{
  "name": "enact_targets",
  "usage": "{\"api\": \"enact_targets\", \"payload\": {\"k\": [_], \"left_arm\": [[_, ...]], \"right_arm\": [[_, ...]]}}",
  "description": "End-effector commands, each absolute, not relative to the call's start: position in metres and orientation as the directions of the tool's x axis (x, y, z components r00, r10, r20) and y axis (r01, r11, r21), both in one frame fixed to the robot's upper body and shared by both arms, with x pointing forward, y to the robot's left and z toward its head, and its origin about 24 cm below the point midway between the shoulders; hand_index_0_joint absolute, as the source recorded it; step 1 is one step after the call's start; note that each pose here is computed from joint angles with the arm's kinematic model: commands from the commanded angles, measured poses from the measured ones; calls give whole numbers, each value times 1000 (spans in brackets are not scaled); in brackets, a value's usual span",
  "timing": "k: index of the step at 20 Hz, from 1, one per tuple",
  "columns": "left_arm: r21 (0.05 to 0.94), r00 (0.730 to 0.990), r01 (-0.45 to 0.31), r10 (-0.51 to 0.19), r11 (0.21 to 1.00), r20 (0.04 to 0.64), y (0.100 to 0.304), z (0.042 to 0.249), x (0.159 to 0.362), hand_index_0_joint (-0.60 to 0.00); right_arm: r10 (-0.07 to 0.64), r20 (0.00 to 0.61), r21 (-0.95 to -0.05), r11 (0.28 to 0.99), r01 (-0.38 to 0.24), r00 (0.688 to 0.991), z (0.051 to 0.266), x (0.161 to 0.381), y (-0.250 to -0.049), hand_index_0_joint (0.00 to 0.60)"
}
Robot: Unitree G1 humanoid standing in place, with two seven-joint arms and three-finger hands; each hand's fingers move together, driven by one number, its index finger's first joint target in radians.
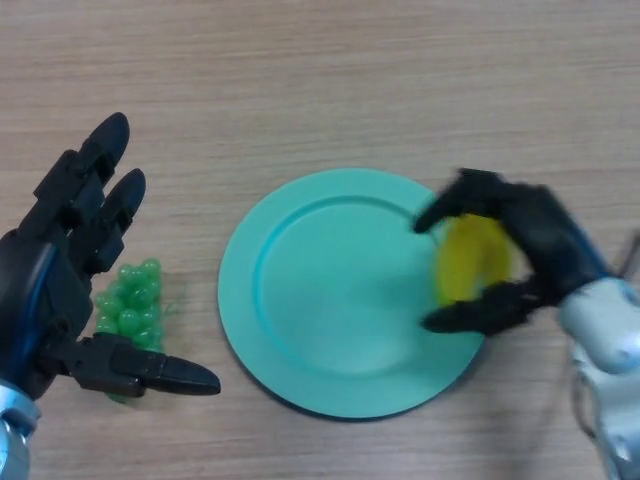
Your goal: Pick up the yellow starfruit and place it on the plate
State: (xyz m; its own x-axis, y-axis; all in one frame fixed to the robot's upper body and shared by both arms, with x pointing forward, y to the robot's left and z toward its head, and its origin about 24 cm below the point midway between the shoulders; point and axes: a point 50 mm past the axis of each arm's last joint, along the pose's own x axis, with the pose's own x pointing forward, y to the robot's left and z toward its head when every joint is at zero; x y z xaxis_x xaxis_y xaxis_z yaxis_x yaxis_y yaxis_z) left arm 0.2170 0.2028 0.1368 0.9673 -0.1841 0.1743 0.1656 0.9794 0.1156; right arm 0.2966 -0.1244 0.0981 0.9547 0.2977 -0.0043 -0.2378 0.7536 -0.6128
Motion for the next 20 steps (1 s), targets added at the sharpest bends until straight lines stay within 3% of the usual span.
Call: {"api": "enact_targets", "payload": {"k": [1, 2, 7, 8, 9, 10, 11, 12, 13, 17, 20], "left_arm": [[185, 914, 111, -173, 977, 368, 211, 167, 209, 0], [166, 908, 89, -149, 982, 392, 214, 170, 207, 0], [133, 901, 50, -102, 990, 422, 222, 173, 204, 0], [132, 902, 47, -99, 990, 420, 223, 173, 204, 0], [133, 902, 44, -96, 990, 421, 224, 173, 204, 0], [140, 901, 24, -82, 990, 427, 225, 172, 205, 0], [145, 900, 5, -68, 989, 432, 226, 171, 205, 0], [155, 899, -33, -38, 987, 436, 229, 170, 207, 0], [160, 899, -49, -26, 986, 437, 230, 169, 207, 0], [167, 900, -29, -47, 986, 434, 226, 170, 209, 0], [151, 899, -16, -52, 988, 436, 226, 170, 210, 0]], "right_arm": [[314, 222, -629, 770, -110, 923, 134, 302, -116, 600], [308, 216, -568, 812, -137, 927, 130, 304, -105, 600], [358, 192, -626, 762, -167, 914, 112, 306, -92, 600], [387, 192, -610, 767, -199, 902, 112, 304, -89, 550], [390, 188, -602, 771, -208, 902, 112, 304, -89, 450], [396, 181, -575, 785, -229, 900, 113, 303, -87, 300], [400, 178, -551, 797, -246, 899, 114, 302, -85, 200], [419, 193, -497, 821, -279, 887, 118, 301, -80, 58], [431, 213, -477, 829, -292, 877, 122, 300, -77, 0], [486, 256, -457, 823, -338, 836, 129, 300, -65, 0], [479, 272, -491, 815, -308, 835, 136, 291, -77, 0]]}}
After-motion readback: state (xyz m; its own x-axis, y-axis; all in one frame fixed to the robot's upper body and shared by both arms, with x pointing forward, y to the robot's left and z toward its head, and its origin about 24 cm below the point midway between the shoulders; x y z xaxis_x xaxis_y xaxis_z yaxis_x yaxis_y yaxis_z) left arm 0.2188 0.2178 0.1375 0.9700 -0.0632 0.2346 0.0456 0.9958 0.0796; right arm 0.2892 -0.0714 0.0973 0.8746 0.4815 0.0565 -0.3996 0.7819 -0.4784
